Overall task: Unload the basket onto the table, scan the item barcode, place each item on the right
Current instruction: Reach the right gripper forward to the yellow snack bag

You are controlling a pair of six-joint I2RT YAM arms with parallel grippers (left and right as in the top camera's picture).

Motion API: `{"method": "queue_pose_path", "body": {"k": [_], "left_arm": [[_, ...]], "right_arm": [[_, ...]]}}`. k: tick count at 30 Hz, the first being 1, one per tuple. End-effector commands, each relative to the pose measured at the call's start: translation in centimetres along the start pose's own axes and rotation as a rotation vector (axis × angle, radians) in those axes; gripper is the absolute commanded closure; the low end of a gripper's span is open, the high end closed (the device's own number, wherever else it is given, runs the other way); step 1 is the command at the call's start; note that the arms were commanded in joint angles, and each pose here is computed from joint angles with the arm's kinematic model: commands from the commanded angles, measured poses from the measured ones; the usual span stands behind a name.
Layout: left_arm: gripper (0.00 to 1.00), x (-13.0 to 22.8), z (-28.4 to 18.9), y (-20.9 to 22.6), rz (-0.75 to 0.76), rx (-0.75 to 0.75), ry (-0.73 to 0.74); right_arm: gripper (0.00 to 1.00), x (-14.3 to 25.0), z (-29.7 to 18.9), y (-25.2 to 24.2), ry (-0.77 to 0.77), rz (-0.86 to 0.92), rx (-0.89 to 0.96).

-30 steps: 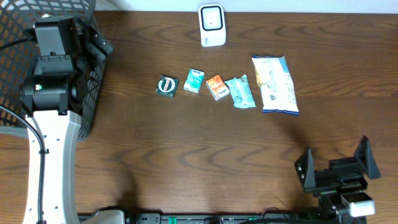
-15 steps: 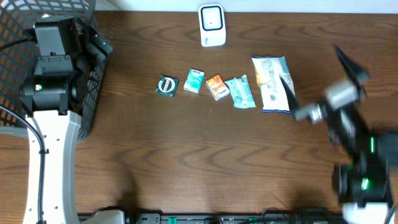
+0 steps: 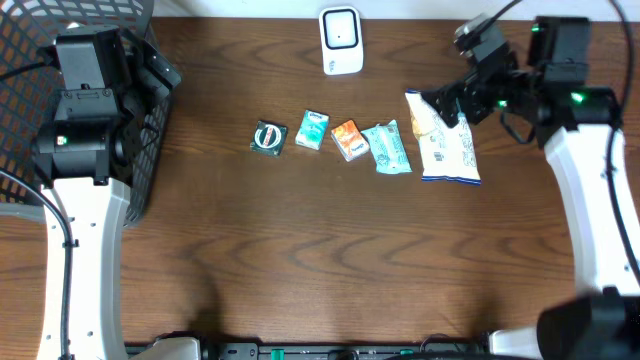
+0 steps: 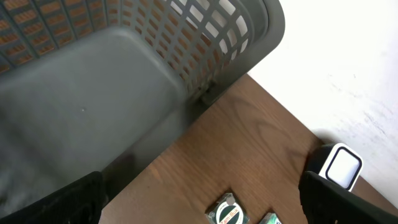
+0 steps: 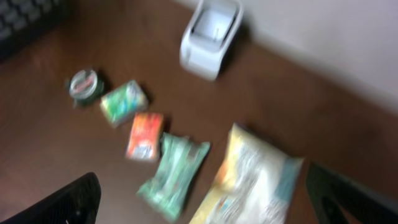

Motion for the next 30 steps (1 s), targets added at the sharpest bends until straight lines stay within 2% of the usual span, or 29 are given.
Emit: {"method": "queue_pose_path", "body": {"k": [1,5,7,9,12,14,20,24,25,26,27,28,30], "left_arm": [[0.02,-0.2,-0.2,0.2,-0.016,-0.003,-0.006],[0.02,-0.1,-0.2,0.2,-0.016,-0.003,-0.006],[0.02,-0.1,-0.2,0.2,-0.016,-0.003,-0.006],[0.02,-0.1,-0.2,0.2,-0.016,-0.003,-0.006],[0.02,-0.1,-0.2,0.2,-0.015,-0.003,-0.006],[0.02,-0.1,-0.2,0.2,-0.016,-0.003,-0.006],[0.02,-0.1,-0.2,0.2,-0.016,-0.003,-0.006],[0.02,-0.1,-0.2,0.2,-0.016,-0.003,-0.006],[0.02,-0.1,-0.2,0.2,-0.016,-0.003,-0.006],[0.02,-0.1,-0.2,0.2,-0.016,-0.003,-0.006],[0.02,-0.1,-0.2,0.2,-0.016,-0.003,-0.006],[0.02,-0.1,-0.2,0.2,-0.016,-0.003,-0.006],[0.02,-0.2,-0.2,0.2,-0.016,-0.003,-0.006]], "right_arm": [[0.01,1.7,2.3,0.5,0.097,0.208,-0.096],[0.01,3.1,4.0,-0.2,0.156,0.243,-0.103],[0.01,3.4,4.3,-1.2,0.169,0.243,-0.050],[0.01,3.7,4.1,-3.2,0.175,0.297,0.075],[0.01,3.9,3.1,-7.0,0.136,0.479,0.288],[0.01,4.0,2.6,-8.7,0.104,0.522,0.345],[0.01,5.0,3.9,-12.5,0.071,0.566,0.356],[0.03,6.4,7.5,-11.6,0.116,0.614,0.158],[0.13,6.9,8.4,-11.3,0.132,0.627,0.115],[0.43,7.3,9.1,-11.2,0.147,0.636,0.092],[0.66,8.0,9.9,-11.2,0.170,0.646,0.086],[0.84,8.6,10.5,-11.1,0.194,0.654,0.082],[0.99,9.8,11.6,-10.7,0.246,0.669,0.076]]}}
Point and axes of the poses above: each gripper's point midway between its finger pads, its own z axis out along the fingers, its own y axis along the line the jaws close on, x = y × z, the point moved 4 cm from there along -z, back along the fingers, and after that the axes turned 8 degrees about z, right-handed, at the moved point
